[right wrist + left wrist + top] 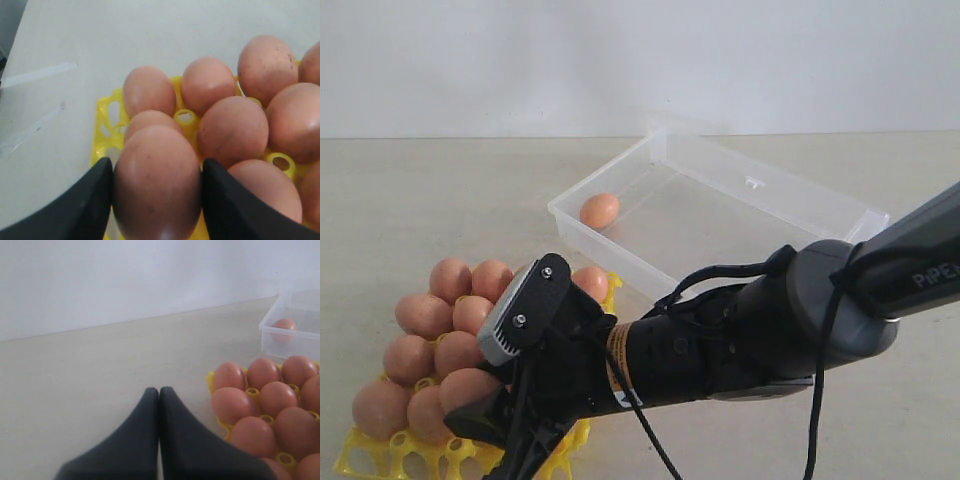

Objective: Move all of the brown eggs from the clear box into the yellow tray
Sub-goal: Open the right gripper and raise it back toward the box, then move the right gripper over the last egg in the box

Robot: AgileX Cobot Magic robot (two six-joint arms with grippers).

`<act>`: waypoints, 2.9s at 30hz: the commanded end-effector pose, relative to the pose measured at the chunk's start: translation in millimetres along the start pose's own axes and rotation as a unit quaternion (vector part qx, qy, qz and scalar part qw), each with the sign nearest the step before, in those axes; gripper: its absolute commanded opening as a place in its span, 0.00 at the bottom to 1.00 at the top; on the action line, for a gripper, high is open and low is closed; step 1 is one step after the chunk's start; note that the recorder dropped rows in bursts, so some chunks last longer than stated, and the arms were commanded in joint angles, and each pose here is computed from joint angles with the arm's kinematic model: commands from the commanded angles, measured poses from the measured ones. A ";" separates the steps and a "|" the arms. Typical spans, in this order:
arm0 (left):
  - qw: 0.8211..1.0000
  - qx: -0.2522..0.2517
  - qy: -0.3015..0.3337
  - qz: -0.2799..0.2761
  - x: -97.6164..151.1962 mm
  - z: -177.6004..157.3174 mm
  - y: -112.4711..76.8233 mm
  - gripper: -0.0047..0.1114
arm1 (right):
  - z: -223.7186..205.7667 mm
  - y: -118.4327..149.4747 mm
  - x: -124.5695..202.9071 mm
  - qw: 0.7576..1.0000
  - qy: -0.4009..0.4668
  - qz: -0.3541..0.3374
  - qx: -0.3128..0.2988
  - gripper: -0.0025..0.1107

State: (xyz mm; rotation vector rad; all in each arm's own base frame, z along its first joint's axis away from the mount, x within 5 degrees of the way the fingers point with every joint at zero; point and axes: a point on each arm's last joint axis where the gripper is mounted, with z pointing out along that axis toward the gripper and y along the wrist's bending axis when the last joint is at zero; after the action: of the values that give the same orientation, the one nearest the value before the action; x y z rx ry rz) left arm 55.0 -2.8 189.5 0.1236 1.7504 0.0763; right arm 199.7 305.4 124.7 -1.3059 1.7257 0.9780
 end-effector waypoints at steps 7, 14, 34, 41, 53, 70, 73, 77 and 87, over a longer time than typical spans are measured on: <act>1.000 0.002 -0.006 0.001 -0.2 0.1 -0.2 0.00 | 0.5 -0.2 -0.8 1.000 -0.011 0.018 0.001 0.02; 1.000 0.002 -0.006 0.001 -0.2 0.1 -0.2 0.00 | 0.6 -0.1 -0.3 1.000 -0.008 0.016 0.000 0.27; 1.000 0.002 -0.006 0.001 -0.2 0.1 -0.2 0.00 | -33.1 10.0 -55.3 0.997 -0.076 0.024 0.016 0.17; 1.000 0.002 -0.006 0.001 -0.2 0.1 -0.2 0.00 | -93.7 -18.8 -100.7 0.967 0.030 -0.018 0.253 0.02; 1.000 0.002 -0.006 0.001 -0.2 0.1 -0.2 0.00 | -152.0 -176.1 -87.8 0.891 0.176 0.175 0.380 0.02; 1.000 0.002 -0.006 0.001 -0.2 0.1 -0.2 0.00 | -105.5 -228.6 -35.3 0.964 0.205 -0.106 0.129 0.02; 1.000 0.002 -0.006 0.001 -0.2 0.1 -0.2 0.00 | -98.7 -222.8 -38.0 0.954 0.213 -0.183 0.100 0.02; 1.000 0.002 -0.006 0.001 -0.2 0.1 -0.2 0.00 | -89.4 -227.3 -38.1 0.929 0.223 -0.279 0.096 0.02; 1.000 0.002 -0.006 0.001 -0.2 0.1 -0.2 0.00 | -74.5 -238.8 -22.5 0.939 0.228 -0.219 0.136 0.02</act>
State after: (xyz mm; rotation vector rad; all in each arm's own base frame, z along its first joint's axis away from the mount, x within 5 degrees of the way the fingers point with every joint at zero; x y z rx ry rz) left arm 55.0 -2.8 189.5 0.1236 1.7504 0.0763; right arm 426.3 202.0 141.1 -1.8759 1.5416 0.1076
